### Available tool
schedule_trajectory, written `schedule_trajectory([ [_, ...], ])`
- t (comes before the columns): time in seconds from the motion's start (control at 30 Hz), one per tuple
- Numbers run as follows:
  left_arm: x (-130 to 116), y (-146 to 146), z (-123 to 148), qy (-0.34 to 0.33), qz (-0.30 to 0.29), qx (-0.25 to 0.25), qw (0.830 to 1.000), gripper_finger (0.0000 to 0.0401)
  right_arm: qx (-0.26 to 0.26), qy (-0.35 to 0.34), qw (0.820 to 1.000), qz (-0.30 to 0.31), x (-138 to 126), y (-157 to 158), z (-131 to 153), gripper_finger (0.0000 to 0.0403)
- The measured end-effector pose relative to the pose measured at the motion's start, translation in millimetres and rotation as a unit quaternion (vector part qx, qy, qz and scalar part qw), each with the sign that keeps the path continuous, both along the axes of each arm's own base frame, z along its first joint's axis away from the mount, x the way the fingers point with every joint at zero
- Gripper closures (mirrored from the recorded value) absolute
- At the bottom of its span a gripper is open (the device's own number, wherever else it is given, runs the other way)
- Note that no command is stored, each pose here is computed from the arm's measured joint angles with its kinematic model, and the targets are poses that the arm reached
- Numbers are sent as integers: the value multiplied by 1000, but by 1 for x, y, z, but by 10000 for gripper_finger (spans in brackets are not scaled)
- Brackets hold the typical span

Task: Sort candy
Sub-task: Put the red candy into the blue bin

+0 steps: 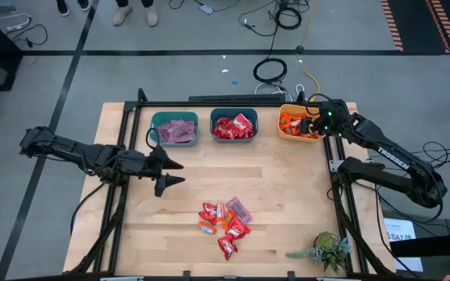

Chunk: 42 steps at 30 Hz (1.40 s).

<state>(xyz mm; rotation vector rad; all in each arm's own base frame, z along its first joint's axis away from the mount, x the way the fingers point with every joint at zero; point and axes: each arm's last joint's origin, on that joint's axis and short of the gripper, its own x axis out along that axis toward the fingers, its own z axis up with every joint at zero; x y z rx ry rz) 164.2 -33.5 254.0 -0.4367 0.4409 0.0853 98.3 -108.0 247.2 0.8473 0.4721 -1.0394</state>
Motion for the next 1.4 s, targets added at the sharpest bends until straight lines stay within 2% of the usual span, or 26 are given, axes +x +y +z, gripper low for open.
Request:
schedule_trajectory([
  [0.57,1,0,2,-11,7,7,1000,127,-13,20,1000,20,0,0,0,149],
  [0.87,0,1,-2,8,5,15,1000,127,-19,24,999,42,3,3,0,149],
  [1.0,1,0,0,-3,-32,84,996,127,-11,13,998,61,9,9,0,149],
  [1.13,5,-1,5,-33,-70,170,982,127,-9,3,996,93,17,18,1,149],
  [1.27,18,-4,6,-11,-81,190,978,127,-11,-2,991,132,25,27,1,149],
  [1.4,41,-10,-3,39,-91,199,975,127,-17,-8,986,163,31,35,3,149],
])
